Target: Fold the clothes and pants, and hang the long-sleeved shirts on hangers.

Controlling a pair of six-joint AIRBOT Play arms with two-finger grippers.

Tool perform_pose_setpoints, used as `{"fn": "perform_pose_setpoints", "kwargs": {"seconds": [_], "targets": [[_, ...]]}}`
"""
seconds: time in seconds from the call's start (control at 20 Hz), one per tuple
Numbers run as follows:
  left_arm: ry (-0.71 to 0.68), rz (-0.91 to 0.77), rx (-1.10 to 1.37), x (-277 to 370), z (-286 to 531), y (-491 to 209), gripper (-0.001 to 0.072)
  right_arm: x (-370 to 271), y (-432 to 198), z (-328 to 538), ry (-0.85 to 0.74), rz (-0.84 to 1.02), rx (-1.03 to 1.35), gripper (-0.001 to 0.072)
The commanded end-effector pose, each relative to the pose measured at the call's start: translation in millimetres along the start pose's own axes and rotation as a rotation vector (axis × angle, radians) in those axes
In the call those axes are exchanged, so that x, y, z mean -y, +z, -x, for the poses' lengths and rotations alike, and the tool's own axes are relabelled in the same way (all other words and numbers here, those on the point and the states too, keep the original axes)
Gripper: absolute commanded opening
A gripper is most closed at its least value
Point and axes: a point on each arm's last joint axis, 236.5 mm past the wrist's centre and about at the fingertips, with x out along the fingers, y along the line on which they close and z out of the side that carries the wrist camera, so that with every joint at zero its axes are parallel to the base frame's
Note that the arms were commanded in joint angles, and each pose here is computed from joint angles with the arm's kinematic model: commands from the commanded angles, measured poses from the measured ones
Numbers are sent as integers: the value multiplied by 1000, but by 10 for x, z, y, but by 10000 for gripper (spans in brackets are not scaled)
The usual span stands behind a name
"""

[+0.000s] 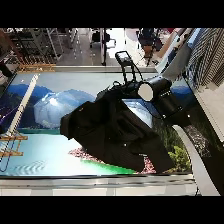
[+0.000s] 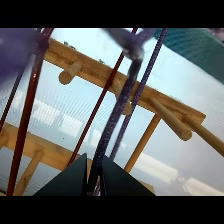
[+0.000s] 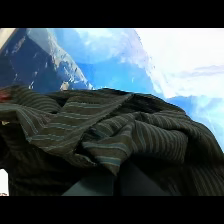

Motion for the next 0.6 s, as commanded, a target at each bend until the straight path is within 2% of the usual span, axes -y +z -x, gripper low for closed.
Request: {"fn": "perform_pose_setpoints", "kwargs": {"seconds": [0.0,0.15,0.2,0.3,0.45,0.55], "targets": [[-7,-25,-2,15,-62,11,71,-8,-28,-3,2,-7,-12,21],[-4,-36,18,11,27,33,65,-9,-29,-1,2,-7,-12,21],[-8,-46,28,20,77,43,21,-10,-30,-1,2,-7,-13,21],[-40,-61,71,105,227,97,21,-11,-40,-1,3,-8,-17,21],[-139,-98,171,364,558,209,21,-60,-88,1,23,-20,-38,21],[-257,-157,278,674,909,311,21,-67,-125,3,26,-22,-53,21]]}}
